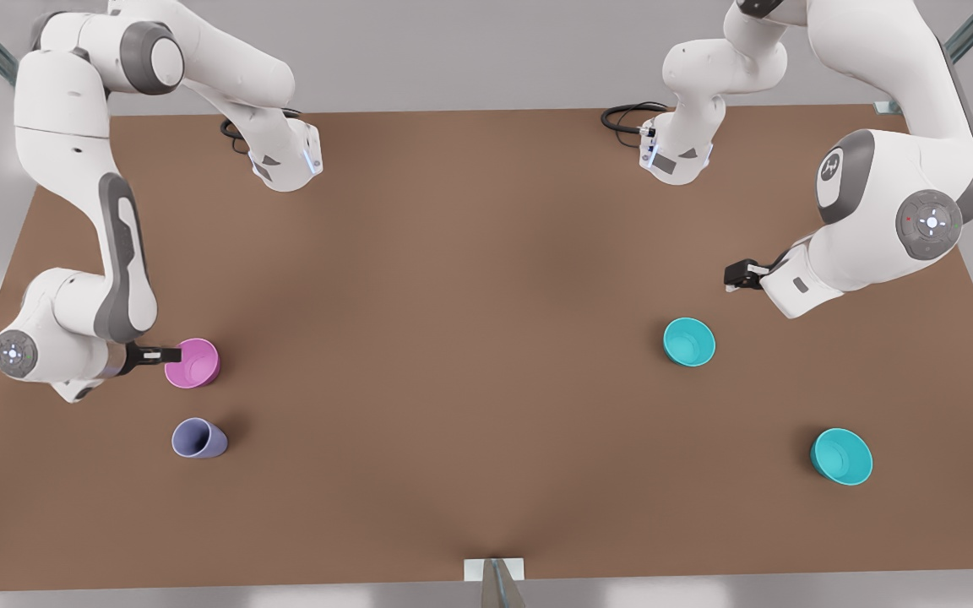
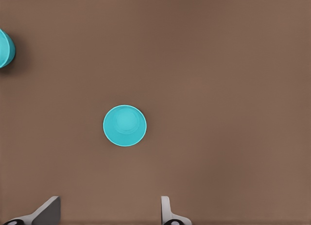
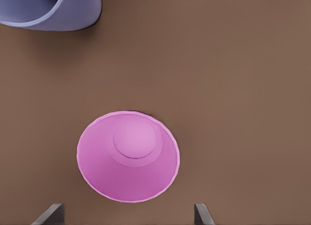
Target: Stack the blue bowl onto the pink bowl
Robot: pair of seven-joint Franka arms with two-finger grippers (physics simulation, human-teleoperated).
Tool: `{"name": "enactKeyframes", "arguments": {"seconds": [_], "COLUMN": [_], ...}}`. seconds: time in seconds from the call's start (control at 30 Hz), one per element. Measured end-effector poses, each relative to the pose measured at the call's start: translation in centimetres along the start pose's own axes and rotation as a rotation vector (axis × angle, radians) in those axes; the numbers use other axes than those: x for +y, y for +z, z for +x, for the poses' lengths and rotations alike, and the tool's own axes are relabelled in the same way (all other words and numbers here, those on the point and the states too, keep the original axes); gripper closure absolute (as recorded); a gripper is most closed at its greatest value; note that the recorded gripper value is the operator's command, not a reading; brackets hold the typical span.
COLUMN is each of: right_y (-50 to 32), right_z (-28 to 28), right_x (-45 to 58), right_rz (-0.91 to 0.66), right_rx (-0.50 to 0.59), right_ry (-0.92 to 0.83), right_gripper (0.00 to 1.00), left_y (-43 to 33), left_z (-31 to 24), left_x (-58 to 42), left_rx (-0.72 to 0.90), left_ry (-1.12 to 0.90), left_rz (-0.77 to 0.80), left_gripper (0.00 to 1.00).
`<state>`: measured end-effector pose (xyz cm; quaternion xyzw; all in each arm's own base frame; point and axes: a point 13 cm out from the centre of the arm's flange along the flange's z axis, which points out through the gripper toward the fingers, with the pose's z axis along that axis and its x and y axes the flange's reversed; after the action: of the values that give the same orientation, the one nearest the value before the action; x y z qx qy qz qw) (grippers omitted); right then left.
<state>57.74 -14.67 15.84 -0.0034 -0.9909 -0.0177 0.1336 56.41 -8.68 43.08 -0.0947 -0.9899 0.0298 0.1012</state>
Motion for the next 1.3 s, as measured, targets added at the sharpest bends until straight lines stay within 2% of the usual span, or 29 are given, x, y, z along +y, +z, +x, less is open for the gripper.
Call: {"name": "enactKeyframes", "arguments": {"seconds": [0.43,0.47,0.6,0.67,0.73,0.87,0.97,1.1,1.3], "right_y": [9.0,9.3,10.8,11.0,10.9,8.7,6.9,3.8,2.1], "right_z": [-0.5,-0.6,-0.5,-0.5,-0.7,-1.8,-3.3,-4.2,-4.3], "right_x": [-1.9,-2.0,-2.3,-2.3,-2.0,-0.8,5.6,19.2,46.5], "right_rz": [-0.089,-0.091,-0.106,-0.117,-0.127,-0.15,-0.224,-0.318,-0.398], "right_rx": [-0.005,-0.004,0.009,0.009,0.006,-0.015,-0.032,-0.051,-0.105], "right_ry": [0.065,0.066,0.07,0.069,0.066,0.052,-0.011,-0.137,-0.307], "right_gripper": [0.0,0.04,0.54,0.72,0.77,0.79,0.79,0.79,0.79], "left_y": [0.0,0.0,0.1,0.1,0.2,0.2,0.2,0.2,0.2], "left_z": [0.0,0.0,0.0,0.0,0.0,0.0,0.0,0.0,0.0], "left_x": [0.1,0.1,0.2,0.2,0.2,0.3,0.3,0.3,0.3], "left_rx": [0.0,0.0,0.002,0.003,0.004,0.005,0.005,0.005,0.006], "left_ry": [-0.001,-0.001,-0.003,-0.003,-0.003,-0.005,-0.006,-0.006,-0.006], "left_rz": [0.0,0.0,0.001,0.001,0.001,0.002,0.003,0.002,0.002], "left_gripper": [0.0,0.0,0.0,0.0,0.0,0.0,0.0,0.0,0.0]}}
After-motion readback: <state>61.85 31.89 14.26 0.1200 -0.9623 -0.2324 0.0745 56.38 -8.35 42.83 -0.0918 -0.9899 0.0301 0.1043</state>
